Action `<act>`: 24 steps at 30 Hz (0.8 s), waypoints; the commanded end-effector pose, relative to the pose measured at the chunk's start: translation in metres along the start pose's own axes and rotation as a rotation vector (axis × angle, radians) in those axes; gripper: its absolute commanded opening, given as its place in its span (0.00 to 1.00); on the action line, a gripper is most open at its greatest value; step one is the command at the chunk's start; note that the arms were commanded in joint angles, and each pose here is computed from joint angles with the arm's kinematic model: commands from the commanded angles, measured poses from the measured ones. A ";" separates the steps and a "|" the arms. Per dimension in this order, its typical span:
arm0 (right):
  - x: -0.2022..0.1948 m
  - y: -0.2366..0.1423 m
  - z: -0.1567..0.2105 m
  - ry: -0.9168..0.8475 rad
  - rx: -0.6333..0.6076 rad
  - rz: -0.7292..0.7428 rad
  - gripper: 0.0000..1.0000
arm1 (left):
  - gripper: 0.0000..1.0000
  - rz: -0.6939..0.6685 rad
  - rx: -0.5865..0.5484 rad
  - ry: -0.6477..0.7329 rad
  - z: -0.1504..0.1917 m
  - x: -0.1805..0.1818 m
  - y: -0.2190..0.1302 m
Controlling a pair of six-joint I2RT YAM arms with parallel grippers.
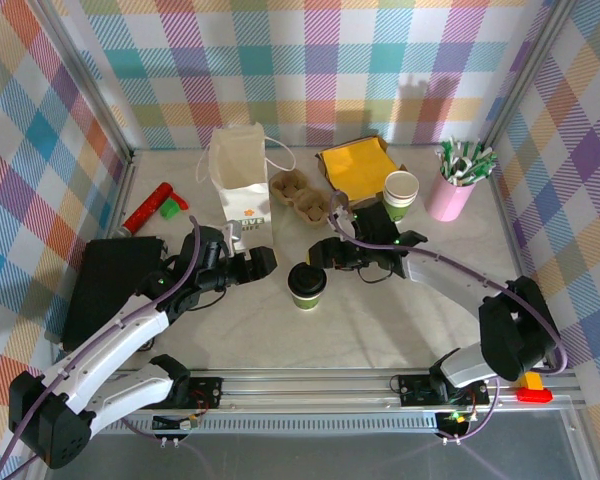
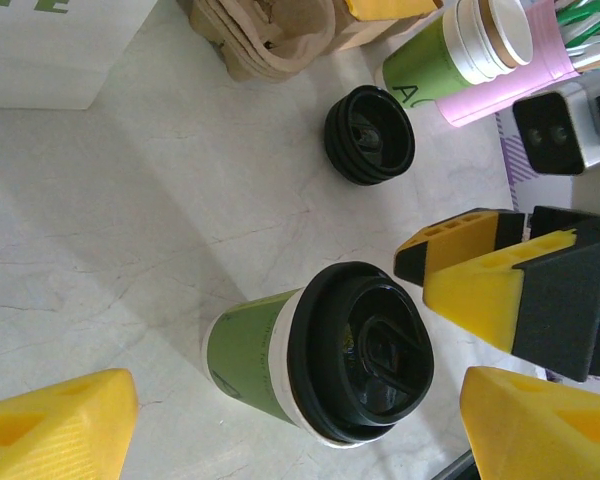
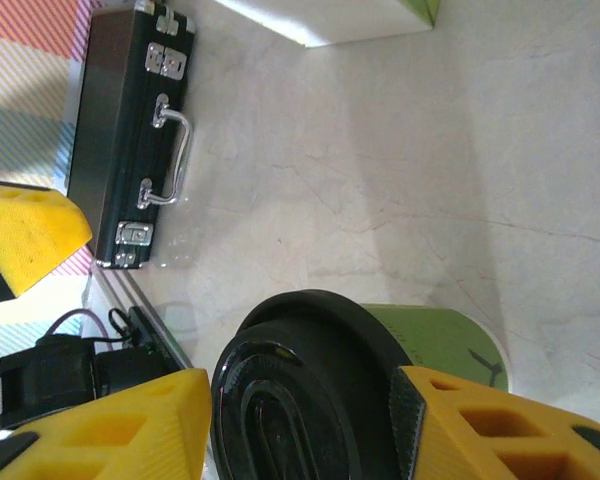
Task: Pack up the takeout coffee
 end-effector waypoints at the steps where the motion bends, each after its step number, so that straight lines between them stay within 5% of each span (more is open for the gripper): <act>1: 0.013 -0.002 -0.007 -0.053 0.013 -0.094 0.52 | 0.84 0.016 -0.024 0.017 0.000 -0.001 -0.003; 24: 0.013 -0.003 0.009 -0.069 0.040 -0.130 0.52 | 0.84 -0.009 -0.004 0.011 0.001 0.002 0.003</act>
Point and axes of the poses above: each hand's point on the last joint's axis, 136 mm out from that joint toward the fingers, its own y axis out along the fingers, its own x axis along the line the jaws close on, z = x × y, the point moved 9 cm from there along -y, back along the fingers, and after that the axes turned 4 degrees about y, right-handed, at the moved point
